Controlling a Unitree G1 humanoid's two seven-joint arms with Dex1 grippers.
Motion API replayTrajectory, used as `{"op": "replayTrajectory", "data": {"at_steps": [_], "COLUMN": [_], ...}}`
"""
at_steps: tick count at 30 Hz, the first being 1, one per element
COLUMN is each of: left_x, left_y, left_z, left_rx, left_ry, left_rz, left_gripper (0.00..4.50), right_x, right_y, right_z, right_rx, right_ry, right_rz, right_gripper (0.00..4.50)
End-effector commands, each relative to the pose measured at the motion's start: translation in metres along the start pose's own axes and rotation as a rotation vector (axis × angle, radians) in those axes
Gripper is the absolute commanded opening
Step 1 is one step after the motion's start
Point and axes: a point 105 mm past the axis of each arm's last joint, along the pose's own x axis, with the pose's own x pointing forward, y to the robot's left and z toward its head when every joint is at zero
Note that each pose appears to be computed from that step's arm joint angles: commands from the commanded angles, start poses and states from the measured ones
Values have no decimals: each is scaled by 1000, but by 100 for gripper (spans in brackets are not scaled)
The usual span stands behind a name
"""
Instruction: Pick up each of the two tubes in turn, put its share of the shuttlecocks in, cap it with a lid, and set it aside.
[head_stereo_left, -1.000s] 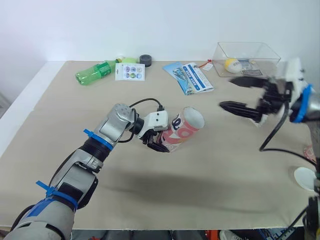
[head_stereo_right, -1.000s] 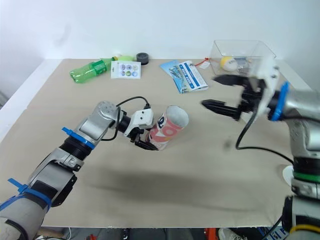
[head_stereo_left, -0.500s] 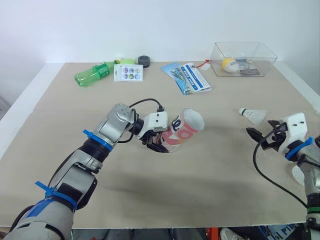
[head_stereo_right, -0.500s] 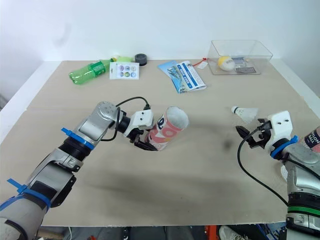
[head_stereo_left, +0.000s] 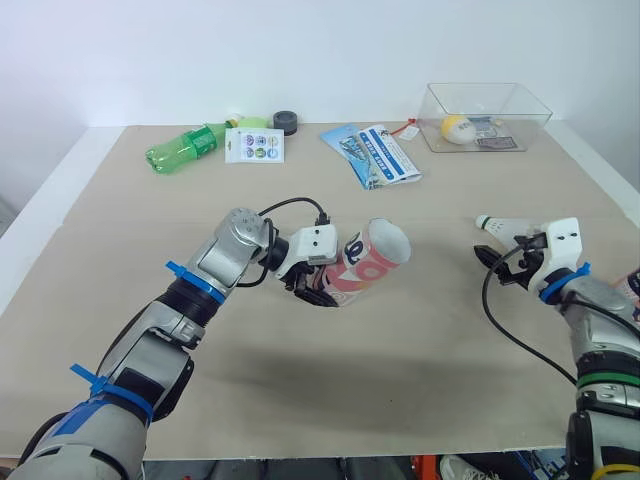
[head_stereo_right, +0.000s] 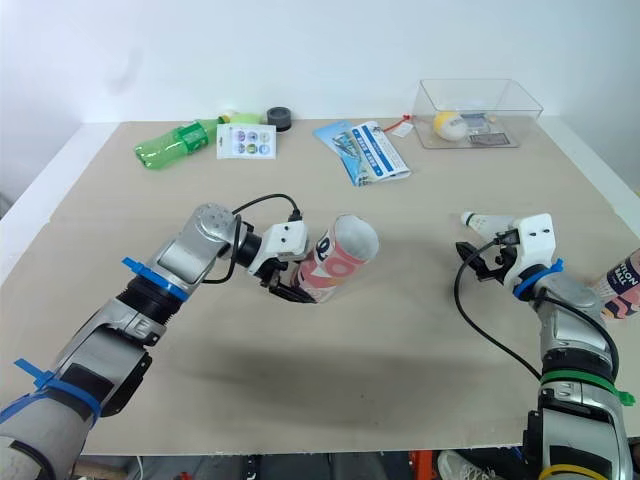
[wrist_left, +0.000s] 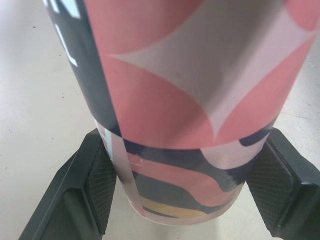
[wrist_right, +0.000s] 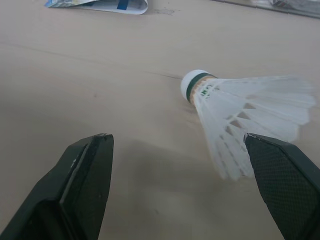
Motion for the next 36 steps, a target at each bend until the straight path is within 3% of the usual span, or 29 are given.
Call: {"op": "replayTrajectory", "data": {"at_steps": [1,3,5,6,8,9,12,13,22,26,30,33,36], "left_x": [-4,-4,-4,-3,-3,-3,-4,-4,-4,-7,-10,-12,-12], "left_y": [0,0,-1,0,0,0,1,1,2,3,7,11,14], "left_z": [5,5,6,6,6,6,5,5,5,2,1,1,0], "left_rx": [22,21,21,21,22,22,23,23,23,17,4,-11,-14], "left_ry": [-4,-3,-3,-3,-2,-2,1,3,5,5,-3,-6,-5], "left_rz": [10,10,10,10,10,10,11,11,11,15,28,27,29], "left_gripper": [328,328,328,328,328,328,328,328,328,328,328,328,328], "right_x": [3,6,7,7,8,9,11,12,12,-4,-29,-55,-66], "right_y": [-7,-10,-14,-17,-18,-18,-14,-13,-9,8,49,84,102], "right_z": [14,13,13,14,16,17,18,19,35,75,119,144,162], "right_rx": [-31,-40,-36,-39,-40,-41,-36,-38,-93,-370,-681,-1020,-1073], "right_ry": [-45,-40,-44,-47,-56,-58,-70,-73,-131,-220,-317,-286,-267], "right_rz": [-37,-68,-96,-114,-123,-123,-97,-89,-60,69,299,552,662], "right_gripper": [447,424,344,328,220,196,42,9,3,3,3,3,3]}}
